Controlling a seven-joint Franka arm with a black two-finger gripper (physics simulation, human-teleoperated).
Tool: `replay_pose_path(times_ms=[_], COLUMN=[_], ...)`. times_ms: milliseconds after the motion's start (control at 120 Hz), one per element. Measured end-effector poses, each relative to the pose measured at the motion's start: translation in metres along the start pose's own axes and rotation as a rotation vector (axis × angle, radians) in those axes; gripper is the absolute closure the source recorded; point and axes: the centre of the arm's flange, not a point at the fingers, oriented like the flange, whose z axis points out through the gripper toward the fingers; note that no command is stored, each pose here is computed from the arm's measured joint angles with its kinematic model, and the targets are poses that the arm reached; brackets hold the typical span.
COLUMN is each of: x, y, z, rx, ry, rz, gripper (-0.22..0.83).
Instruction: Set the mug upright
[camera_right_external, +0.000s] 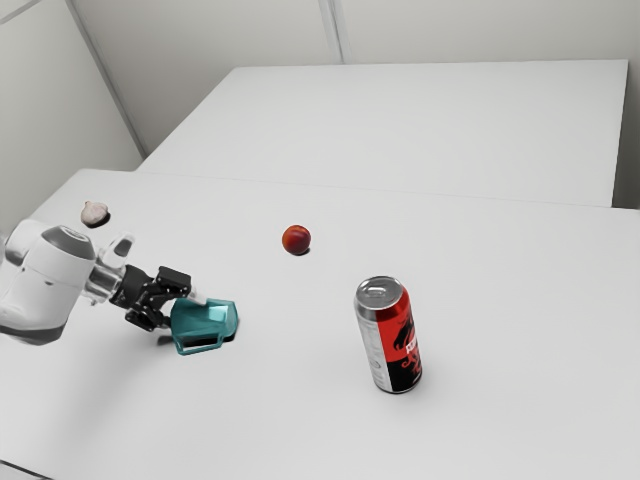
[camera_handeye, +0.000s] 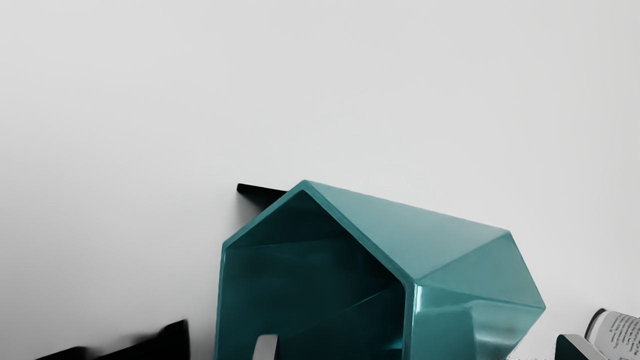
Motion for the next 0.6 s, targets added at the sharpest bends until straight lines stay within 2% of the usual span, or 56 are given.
replay_pose_path(times_ms=[308, 600], x=[-0.0017, -0.0002], y=[0.0053, 0.0050], z=[0.0075, 0.0060], rx=[-0.052, -0.060], ry=[-0.002, 0.005], rz=[0.066, 0.130], gripper=[0.02, 0.34])
